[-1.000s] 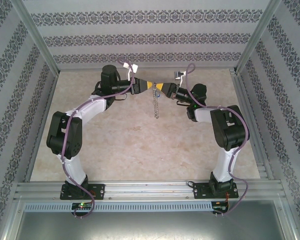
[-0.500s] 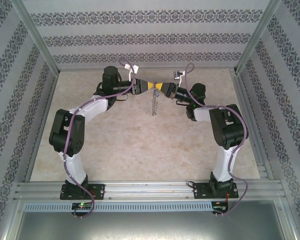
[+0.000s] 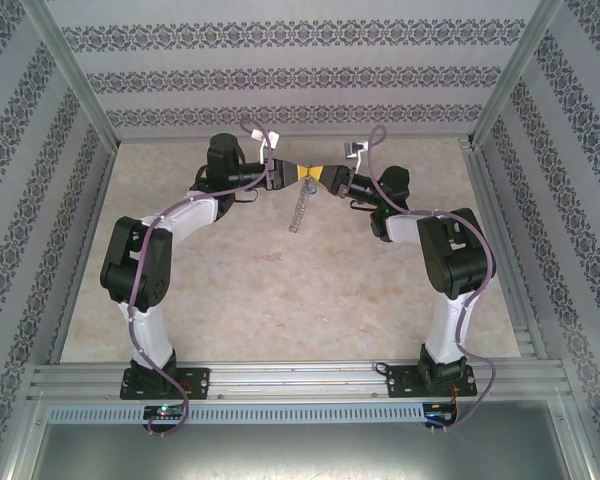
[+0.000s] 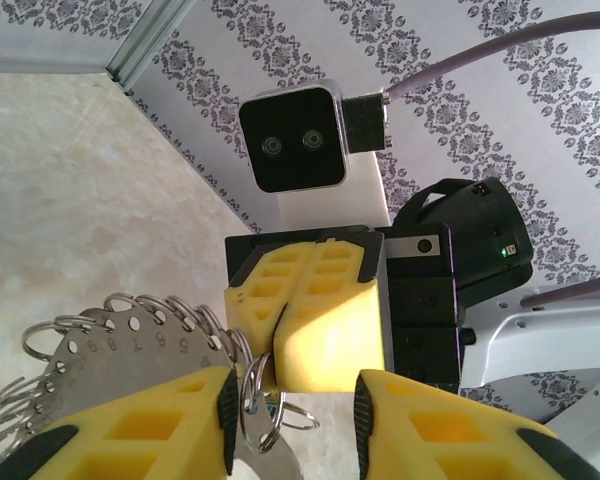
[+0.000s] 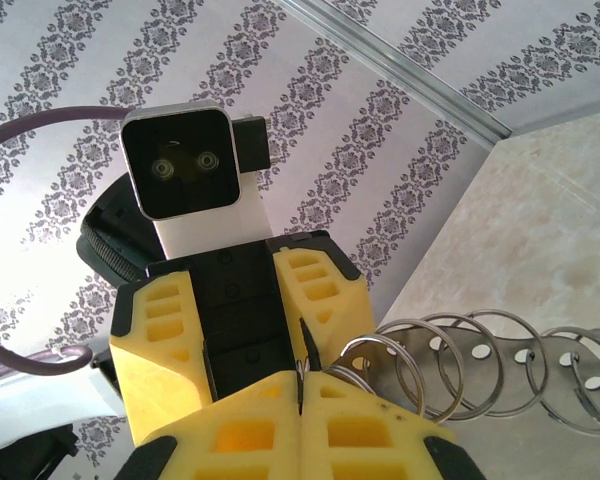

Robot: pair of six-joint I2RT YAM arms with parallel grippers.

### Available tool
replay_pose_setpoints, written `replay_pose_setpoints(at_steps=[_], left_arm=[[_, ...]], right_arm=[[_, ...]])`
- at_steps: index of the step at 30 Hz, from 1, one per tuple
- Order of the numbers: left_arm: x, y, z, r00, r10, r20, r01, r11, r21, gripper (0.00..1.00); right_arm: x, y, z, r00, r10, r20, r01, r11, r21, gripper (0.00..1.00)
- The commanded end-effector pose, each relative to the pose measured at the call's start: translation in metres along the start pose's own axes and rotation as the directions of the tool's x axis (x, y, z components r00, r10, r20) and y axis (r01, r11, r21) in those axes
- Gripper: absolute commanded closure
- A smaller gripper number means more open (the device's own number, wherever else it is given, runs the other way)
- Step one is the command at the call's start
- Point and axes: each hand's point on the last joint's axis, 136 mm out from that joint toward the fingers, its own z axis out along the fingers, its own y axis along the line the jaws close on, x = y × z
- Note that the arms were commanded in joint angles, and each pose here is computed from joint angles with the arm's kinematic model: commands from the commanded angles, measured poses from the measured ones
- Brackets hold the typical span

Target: Put the keys on the keyring

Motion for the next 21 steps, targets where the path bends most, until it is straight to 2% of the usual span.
replay_pose_setpoints(at_steps=[1, 6, 17, 19, 21], left_arm=[[-0.002, -0.010, 0.005, 0.999, 0.043, 0.003, -0.043, 0.998, 0.041, 0.66], [-0.001, -0.011, 0.005, 0.999, 0.043, 0.003, -0.044, 0.998, 0.045, 0.73], [-0.002, -0.013, 0.009, 0.999, 0.046, 0.016, -0.047, 0.997, 0.061, 1.00], [-0.002, -0.013, 0.009, 0.999, 0.047, 0.019, -0.048, 0.997, 0.062, 1.00], [-0.003, -0.014, 0.009, 0.998, 0.052, 0.025, -0.053, 0.997, 0.063, 1.00]], right_arm=[[-0.006, 0.014, 0.007, 0.998, -0.059, 0.010, 0.060, 0.997, -0.047, 1.00], [-0.006, 0.014, 0.006, 0.998, -0.059, 0.010, 0.059, 0.997, -0.046, 1.00], [-0.006, 0.015, 0.006, 0.998, -0.057, 0.007, 0.057, 0.997, -0.047, 1.00], [-0.009, 0.016, 0.002, 0.998, -0.058, 0.021, 0.059, 0.997, -0.044, 0.79], [-0.015, 0.019, -0.006, 0.997, -0.063, 0.046, 0.064, 0.997, -0.033, 0.68]])
